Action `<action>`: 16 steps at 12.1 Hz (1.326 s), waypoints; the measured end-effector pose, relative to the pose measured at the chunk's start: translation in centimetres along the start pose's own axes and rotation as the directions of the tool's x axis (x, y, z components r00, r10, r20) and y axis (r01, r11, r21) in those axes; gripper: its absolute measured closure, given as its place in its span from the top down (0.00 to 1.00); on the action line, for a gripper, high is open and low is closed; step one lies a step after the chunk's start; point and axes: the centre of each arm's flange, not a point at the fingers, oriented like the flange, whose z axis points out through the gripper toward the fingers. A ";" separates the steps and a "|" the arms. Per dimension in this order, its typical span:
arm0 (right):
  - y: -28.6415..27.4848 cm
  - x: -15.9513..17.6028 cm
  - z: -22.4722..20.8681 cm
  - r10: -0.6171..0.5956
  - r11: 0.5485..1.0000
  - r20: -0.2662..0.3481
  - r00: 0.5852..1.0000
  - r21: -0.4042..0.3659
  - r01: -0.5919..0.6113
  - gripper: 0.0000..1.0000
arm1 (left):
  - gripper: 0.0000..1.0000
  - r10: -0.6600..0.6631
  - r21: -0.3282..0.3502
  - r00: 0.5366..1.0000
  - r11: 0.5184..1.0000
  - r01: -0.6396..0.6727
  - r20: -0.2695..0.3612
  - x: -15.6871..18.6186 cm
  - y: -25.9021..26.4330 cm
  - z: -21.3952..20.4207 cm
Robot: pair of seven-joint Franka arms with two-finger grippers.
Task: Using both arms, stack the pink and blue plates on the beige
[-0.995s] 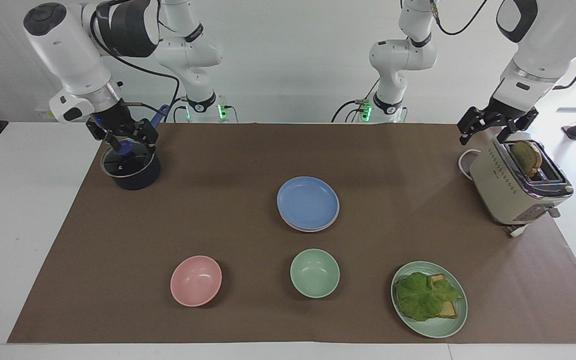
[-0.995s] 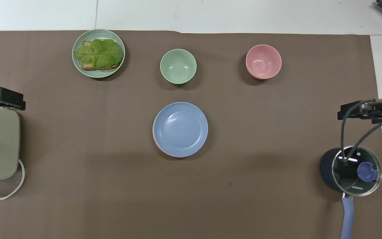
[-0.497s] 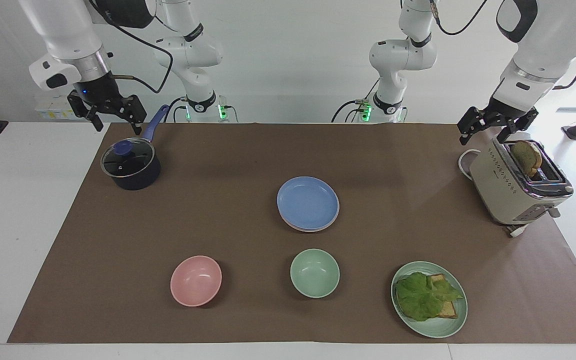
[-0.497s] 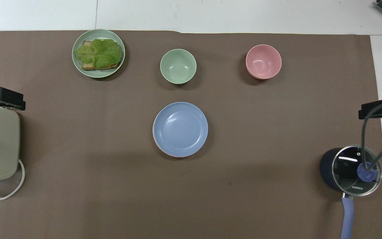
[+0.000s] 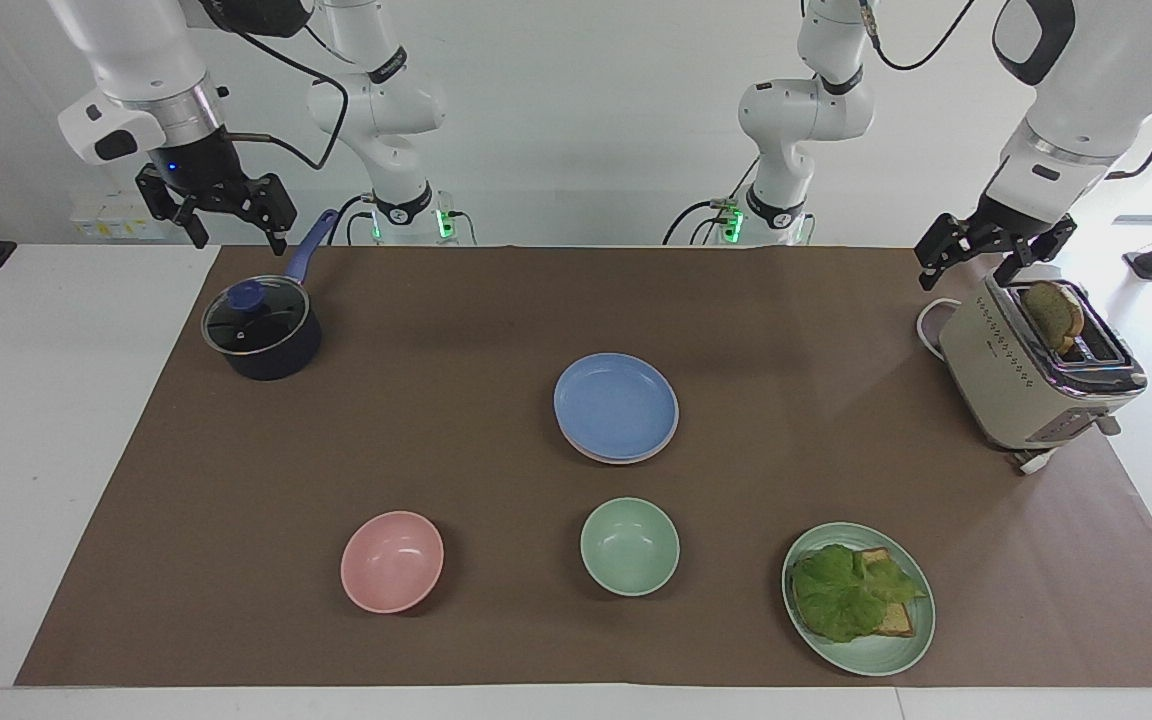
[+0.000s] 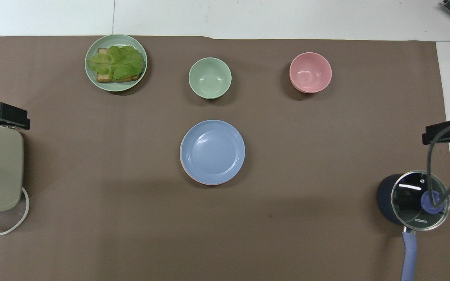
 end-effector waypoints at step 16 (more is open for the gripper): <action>-0.4 -0.2 -0.9 -0.064 0.998 0.011 0.998 0.001 0.064 1.00 | 1.00 0.000 0.000 1.000 1.000 0.000 0.000 0.0 0.0 0.0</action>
